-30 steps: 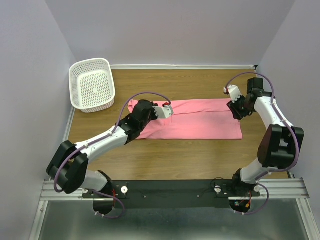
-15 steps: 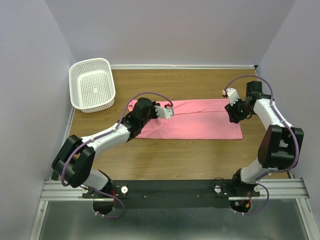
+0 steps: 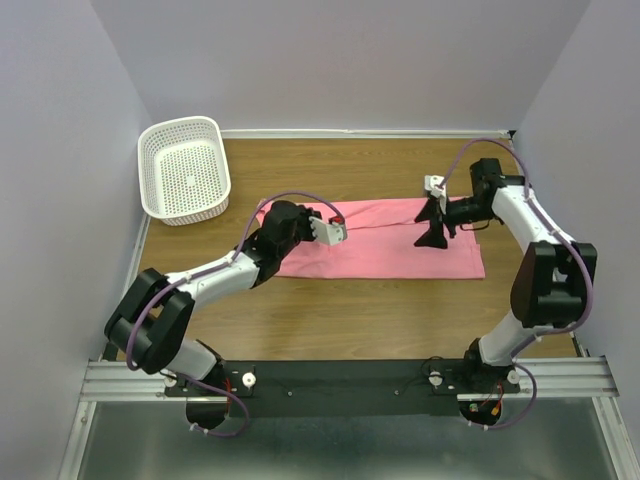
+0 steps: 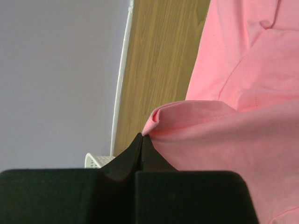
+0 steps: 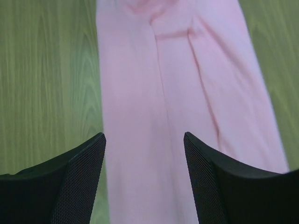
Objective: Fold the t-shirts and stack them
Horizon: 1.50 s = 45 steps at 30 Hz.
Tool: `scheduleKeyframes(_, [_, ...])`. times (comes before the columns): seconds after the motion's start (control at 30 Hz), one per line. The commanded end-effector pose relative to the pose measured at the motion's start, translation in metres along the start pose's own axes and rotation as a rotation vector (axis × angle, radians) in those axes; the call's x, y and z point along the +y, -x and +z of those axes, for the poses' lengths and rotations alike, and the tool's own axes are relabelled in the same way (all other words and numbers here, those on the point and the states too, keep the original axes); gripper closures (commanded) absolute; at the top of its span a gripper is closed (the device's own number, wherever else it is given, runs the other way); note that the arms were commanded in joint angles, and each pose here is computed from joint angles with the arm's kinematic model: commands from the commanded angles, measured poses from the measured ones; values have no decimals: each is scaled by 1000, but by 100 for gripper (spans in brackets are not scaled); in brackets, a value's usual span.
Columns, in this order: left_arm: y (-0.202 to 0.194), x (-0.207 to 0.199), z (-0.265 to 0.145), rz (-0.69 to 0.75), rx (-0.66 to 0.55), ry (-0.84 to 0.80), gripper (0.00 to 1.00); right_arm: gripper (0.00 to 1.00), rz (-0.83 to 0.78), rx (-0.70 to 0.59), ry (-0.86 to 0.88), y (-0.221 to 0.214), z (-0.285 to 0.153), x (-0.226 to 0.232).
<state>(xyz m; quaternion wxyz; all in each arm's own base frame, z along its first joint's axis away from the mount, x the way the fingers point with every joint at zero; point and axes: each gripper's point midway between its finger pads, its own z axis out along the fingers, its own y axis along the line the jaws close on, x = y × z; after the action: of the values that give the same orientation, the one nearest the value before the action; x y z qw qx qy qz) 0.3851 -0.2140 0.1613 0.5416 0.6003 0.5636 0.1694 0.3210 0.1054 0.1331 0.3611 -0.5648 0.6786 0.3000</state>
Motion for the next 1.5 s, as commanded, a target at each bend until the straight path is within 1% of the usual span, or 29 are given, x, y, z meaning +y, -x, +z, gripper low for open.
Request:
scheduleKeyframes(0.0, [5,-4,-5,12,-59,0,100,25,-189,-320,169,67,39,3])
scheduleKeyframes(0.03, [3,-9,-6,12,-57,-10,100,25,-192,-338,221,78,55,7])
scheduleKeyframes(0.07, [2,-8,-8,10,-58,-5,100,21,-176,-363,252,87,63,7])
scheduleKeyframes(0.1, [1,-11,-8,8,-56,-9,100,20,-163,-370,285,88,79,-1])
scheduleKeyframes(0.13, [0,-10,-10,6,-56,-6,100,19,-176,-385,330,98,94,5])
scheduleKeyframes(0.2, [-1,-11,-11,8,-53,-5,100,19,-136,-401,384,104,116,0])
scheduleKeyframes(0.23, [-2,-12,-11,9,-48,-5,100,19,-125,-408,422,110,129,5])
scheduleKeyframes(0.3, [-3,-10,-11,10,-44,0,100,19,-106,-400,456,114,144,5])
scheduleKeyframes(0.33, [-2,-9,-11,13,-47,2,100,18,-107,-381,476,113,159,3])
scheduleKeyframes(0.37, [-2,-8,-11,13,-47,2,100,13,-102,-369,481,113,166,0])
scheduleKeyframes(0.4, [-1,-6,-11,10,-50,6,100,0,-75,-344,493,113,178,-5])
scheduleKeyframes(0.47, [-1,-5,-11,12,-52,8,100,0,-58,-285,475,107,192,-14])
scheduleKeyframes(0.5, [-1,-5,-11,11,-52,8,100,0,38,-242,465,105,195,-17])
scheduleKeyframes(0.57, [1,-3,-12,12,-57,14,100,0,66,-214,389,103,205,-30])
scheduleKeyframes(0.63, [1,-2,-12,12,-59,16,100,0,31,-225,349,104,209,-38])
scheduleKeyframes(0.77, [3,-1,-13,16,-70,20,100,0,1,-246,365,104,217,-40])
scheduleKeyframes(0.97, [1,-4,-16,13,-68,17,100,0,-49,-236,413,110,244,-22])
scheduleKeyframes(1.03, [0,-6,-18,13,-70,16,100,2,-60,-225,420,112,254,-18])
scheduleKeyframes(1.13, [0,-6,-20,15,-74,18,100,9,-48,-222,413,120,260,-23])
scheduleKeyframes(1.17, [1,-4,-21,14,-76,25,100,15,-18,-213,418,116,265,-23])
scheduleKeyframes(1.23, [1,-4,-22,16,-77,26,100,20,-13,-215,414,119,267,-27])
scheduleKeyframes(1.33, [2,-3,-21,17,-80,27,100,25,-2,-212,420,120,271,-25])
scheduleKeyframes(1.4, [2,-3,-20,16,-78,26,100,33,0,-211,423,120,273,-24])
scheduleKeyframes(1.43, [2,-2,-20,17,-76,29,100,44,2,-210,429,121,274,-21])
scheduleKeyframes(1.47, [2,-3,-19,15,-75,26,100,49,7,-209,432,120,274,-21])
